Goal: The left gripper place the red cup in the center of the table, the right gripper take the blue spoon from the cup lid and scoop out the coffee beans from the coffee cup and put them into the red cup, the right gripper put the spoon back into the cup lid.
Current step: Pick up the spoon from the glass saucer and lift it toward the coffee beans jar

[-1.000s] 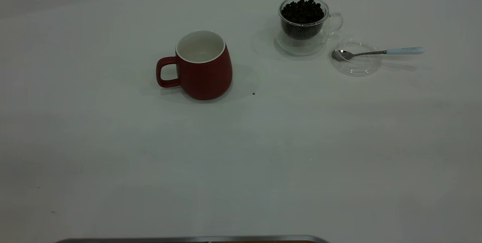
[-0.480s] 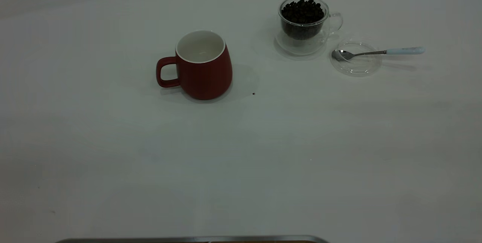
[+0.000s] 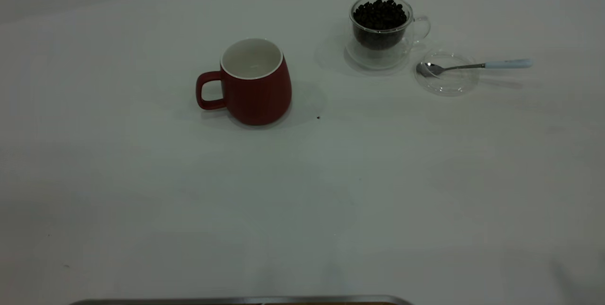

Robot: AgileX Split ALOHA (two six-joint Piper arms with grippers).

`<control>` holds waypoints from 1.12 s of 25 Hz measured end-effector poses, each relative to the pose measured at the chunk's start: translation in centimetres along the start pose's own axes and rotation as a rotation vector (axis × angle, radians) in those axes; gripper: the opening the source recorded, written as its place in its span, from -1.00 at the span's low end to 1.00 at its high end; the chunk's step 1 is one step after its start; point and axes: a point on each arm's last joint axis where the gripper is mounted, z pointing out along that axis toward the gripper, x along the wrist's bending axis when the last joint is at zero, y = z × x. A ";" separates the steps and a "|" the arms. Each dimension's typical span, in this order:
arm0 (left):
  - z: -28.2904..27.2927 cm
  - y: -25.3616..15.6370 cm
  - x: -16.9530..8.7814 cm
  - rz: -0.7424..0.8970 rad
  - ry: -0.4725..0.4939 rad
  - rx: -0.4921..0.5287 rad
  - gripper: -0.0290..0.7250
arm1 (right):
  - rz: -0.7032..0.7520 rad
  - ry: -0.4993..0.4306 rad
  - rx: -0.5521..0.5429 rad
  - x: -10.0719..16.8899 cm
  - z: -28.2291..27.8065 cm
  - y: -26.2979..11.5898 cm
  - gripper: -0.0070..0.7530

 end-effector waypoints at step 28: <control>0.0 0.0 0.0 0.000 0.000 0.000 0.50 | 0.275 0.182 0.437 -6.5 23.8 0.9 0.57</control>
